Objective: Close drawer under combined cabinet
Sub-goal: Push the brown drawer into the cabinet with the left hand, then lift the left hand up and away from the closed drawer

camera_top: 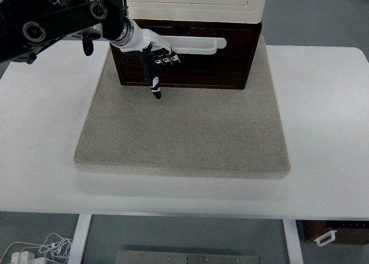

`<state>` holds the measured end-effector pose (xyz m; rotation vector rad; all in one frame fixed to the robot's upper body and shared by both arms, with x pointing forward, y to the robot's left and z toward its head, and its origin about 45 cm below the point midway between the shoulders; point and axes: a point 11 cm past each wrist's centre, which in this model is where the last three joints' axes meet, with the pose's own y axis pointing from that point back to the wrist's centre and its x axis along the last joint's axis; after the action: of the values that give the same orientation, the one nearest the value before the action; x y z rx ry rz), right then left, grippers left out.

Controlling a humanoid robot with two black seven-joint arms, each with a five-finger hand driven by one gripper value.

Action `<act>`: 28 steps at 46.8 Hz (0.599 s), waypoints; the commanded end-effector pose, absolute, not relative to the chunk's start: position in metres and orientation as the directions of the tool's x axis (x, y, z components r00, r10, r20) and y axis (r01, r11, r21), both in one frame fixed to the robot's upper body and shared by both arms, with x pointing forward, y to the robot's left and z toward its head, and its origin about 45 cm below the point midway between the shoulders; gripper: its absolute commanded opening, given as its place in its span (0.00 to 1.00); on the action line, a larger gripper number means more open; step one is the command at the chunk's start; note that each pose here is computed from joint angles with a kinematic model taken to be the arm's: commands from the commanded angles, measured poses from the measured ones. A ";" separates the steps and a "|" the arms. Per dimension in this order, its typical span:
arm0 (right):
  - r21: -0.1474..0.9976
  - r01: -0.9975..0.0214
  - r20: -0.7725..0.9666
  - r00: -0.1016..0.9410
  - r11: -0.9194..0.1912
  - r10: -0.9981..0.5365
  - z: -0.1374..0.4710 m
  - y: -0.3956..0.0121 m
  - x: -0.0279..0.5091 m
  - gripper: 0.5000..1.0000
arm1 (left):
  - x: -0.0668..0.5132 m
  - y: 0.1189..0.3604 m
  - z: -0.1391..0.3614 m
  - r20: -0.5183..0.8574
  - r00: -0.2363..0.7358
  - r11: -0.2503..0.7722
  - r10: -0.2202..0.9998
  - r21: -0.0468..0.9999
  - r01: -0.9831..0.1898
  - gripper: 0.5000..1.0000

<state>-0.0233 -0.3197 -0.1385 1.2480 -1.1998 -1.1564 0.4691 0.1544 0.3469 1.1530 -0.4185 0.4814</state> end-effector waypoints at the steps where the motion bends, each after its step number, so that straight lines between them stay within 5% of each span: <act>1: 1.000 -0.030 0.007 0.046 0.006 -0.999 -0.138 -0.320 -0.023 0.90 | 0.467 0.152 0.347 0.542 0.828 0.337 0.142 0.760 -0.555 0.99; 16: 1.000 -0.030 0.007 0.046 0.006 -0.999 -0.138 -0.320 -0.023 0.90 | 0.454 0.126 0.361 0.488 0.866 0.529 0.109 0.709 -0.466 0.99; 28: 1.000 -0.030 0.007 0.046 0.006 -0.999 -0.138 -0.320 -0.023 0.90 | 0.452 0.100 0.405 0.469 0.857 0.754 0.213 0.479 -0.449 1.00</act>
<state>-0.0232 -0.3198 -0.1385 1.2474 -1.2001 -1.1559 0.4526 0.1081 0.3874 0.7214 -0.3961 0.3689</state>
